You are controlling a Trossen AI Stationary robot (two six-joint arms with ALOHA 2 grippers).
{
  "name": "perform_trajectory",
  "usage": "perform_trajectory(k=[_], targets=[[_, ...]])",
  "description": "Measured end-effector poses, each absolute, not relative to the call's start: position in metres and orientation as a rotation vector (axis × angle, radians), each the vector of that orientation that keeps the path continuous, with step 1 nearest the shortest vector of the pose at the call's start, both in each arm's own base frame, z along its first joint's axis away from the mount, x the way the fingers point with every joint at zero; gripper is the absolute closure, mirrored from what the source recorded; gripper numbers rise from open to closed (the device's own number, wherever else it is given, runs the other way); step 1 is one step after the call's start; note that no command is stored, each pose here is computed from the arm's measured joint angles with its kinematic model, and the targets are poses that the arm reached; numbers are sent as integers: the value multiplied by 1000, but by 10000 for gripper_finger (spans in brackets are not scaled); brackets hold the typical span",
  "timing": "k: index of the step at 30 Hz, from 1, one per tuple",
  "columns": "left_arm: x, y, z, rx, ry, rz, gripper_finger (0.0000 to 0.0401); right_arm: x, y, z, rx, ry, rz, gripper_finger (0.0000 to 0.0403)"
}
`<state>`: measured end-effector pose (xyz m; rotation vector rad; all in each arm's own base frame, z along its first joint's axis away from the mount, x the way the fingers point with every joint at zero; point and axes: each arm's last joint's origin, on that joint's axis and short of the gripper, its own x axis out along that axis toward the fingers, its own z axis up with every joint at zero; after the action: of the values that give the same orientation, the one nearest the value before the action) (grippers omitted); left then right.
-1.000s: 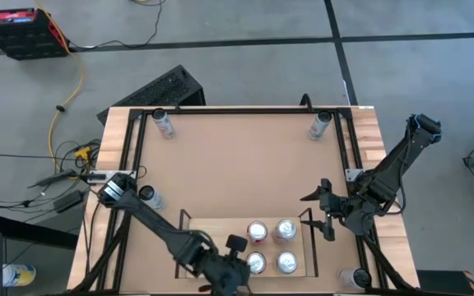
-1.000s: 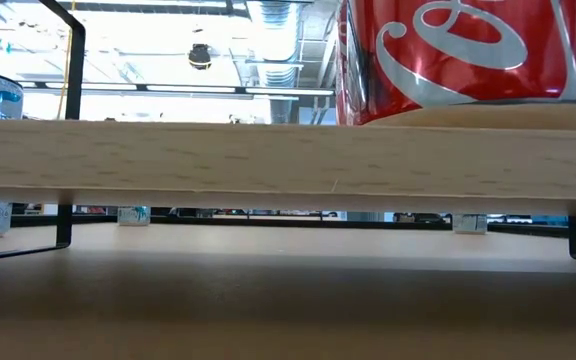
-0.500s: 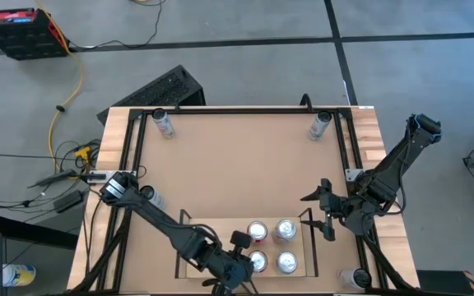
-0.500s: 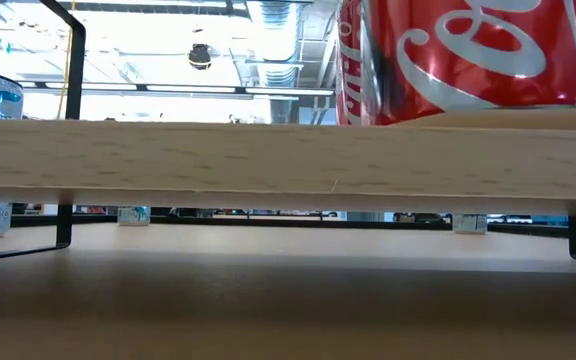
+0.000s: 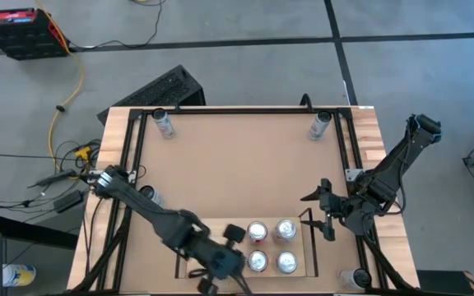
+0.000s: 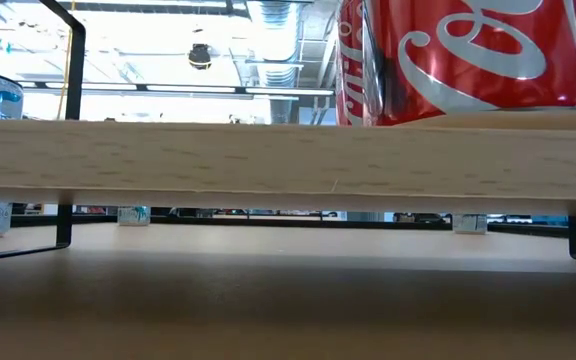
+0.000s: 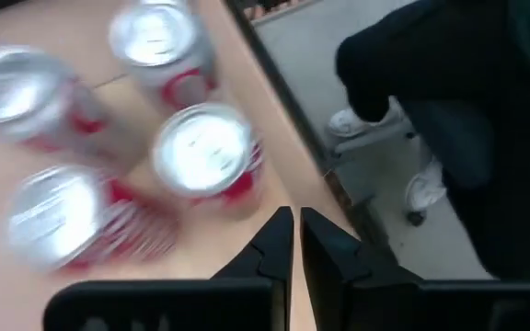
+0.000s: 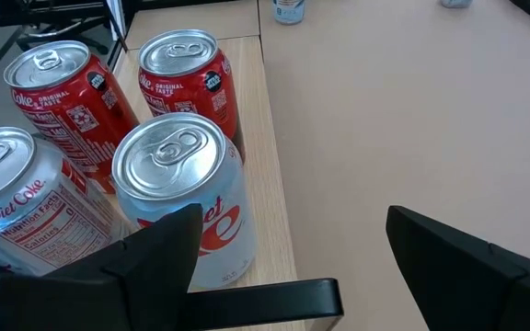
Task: Place canned beverage on shelf
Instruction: Put the bottom white blue soda can on the shelf
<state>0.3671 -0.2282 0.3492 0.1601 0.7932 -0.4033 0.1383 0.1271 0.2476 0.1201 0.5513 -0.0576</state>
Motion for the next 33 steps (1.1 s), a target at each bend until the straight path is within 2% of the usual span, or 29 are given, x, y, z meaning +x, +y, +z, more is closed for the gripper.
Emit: perform_trajectory(k=[3,7,11,15,23,28,33], targets=[[343,-207,371,231,858,-278,390,138,127,248,120,551,-57,33],[300,-164,396,237,929,55,390,138,127,247,120,552,-57,33],[255,-127,407,109,971,328,390,138,127,247,117,555,-57,33],[208,-95,409,-95,931,507,390,138,127,247,111,561,-59,33],[157,-65,375,-420,798,585,390,138,127,247,111,562,-58,33],[145,-59,361,-432,797,590,379,138,127,247,121,561,-61,33],[146,-59,361,-425,780,578,338,138,127,247,126,561,-63,33]])
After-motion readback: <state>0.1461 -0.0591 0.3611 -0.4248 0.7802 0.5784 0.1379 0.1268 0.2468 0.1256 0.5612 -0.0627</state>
